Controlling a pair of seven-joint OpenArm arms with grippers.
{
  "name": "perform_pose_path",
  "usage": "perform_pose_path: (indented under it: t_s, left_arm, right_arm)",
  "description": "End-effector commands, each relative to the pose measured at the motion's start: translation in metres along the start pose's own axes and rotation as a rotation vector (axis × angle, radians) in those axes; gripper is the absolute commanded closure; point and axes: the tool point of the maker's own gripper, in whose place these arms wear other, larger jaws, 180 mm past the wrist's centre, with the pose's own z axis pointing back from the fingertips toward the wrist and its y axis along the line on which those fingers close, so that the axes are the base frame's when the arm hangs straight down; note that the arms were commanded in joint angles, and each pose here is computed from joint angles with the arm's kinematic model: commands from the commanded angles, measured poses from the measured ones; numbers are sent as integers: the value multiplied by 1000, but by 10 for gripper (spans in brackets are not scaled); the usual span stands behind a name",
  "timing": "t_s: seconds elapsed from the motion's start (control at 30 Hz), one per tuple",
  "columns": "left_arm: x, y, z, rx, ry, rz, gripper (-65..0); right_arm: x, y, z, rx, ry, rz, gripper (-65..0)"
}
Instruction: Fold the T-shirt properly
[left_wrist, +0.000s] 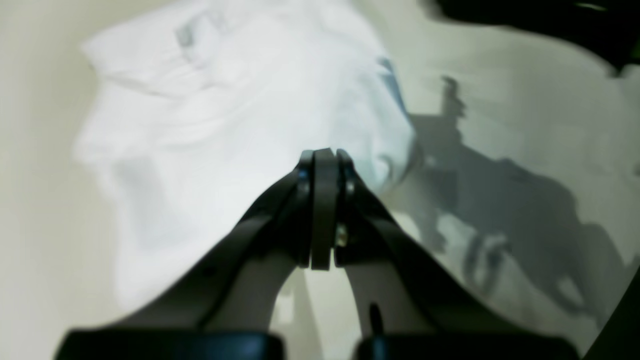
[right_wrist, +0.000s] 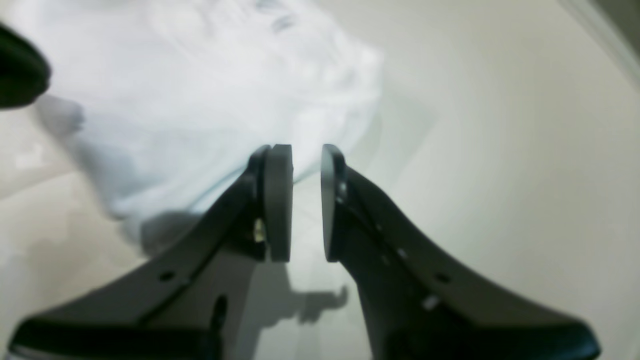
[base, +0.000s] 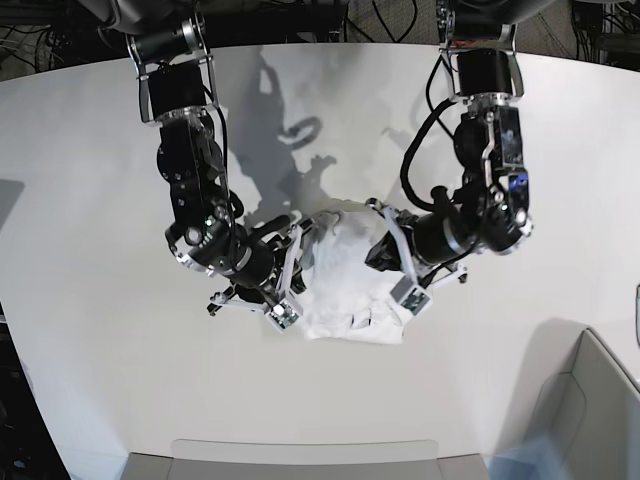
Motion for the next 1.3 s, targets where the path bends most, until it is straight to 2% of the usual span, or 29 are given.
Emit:
perform_pose_path:
  t_s: [0.0, 0.1, 0.27, 0.37, 0.43, 0.57, 0.63, 0.77, 0.87, 0.93, 1.13, 1.27]
  left_arm:
    - [11, 4, -3, 0, -27, -4, 0]
    - [-7, 6, -25, -40, 10, 61, 0]
    - [-60, 10, -55, -88, 89, 213, 0]
    - [-64, 16, -53, -80, 88, 226, 0]
    - [-51, 17, -44, -63, 65, 186, 0]
    - [-10, 16, -20, -18, -22, 71, 0]
    - [6, 14, -12, -3, -64, 35, 0]
    - [23, 7, -6, 6, -115, 22, 0]
    - [15, 11, 1, 56, -124, 105, 0]
    - [12, 14, 13, 105, -170, 141, 0]
    - [-14, 24, 61, 241, -251, 126, 0]
    - [-42, 42, 94, 369, -303, 207, 0]
  right_arm:
    - [20, -6, -5, 3, -57, -11, -100]
    - [0, -4, -30, 45, 7, -58, -100]
    - [-56, 5, -55, 102, 173, -126, -100]
    - [-56, 7, -52, 102, 157, -138, -100]
    - [-40, 4, -39, 78, 82, -138, -100]
    - [13, -9, 13, -3, -153, -146, -100]
    - [28, -14, 37, -44, -224, -133, -100]
    - [11, -30, 72, -136, -198, -148, -100]
    - [-22, -39, 98, -207, -151, -163, -100]
    - [-45, -37, 112, -230, -113, -156, -100]
    - [-95, 0, 134, -201, -10, -155, -100]
    - [-120, 20, 137, -164, 51, -184, -100]
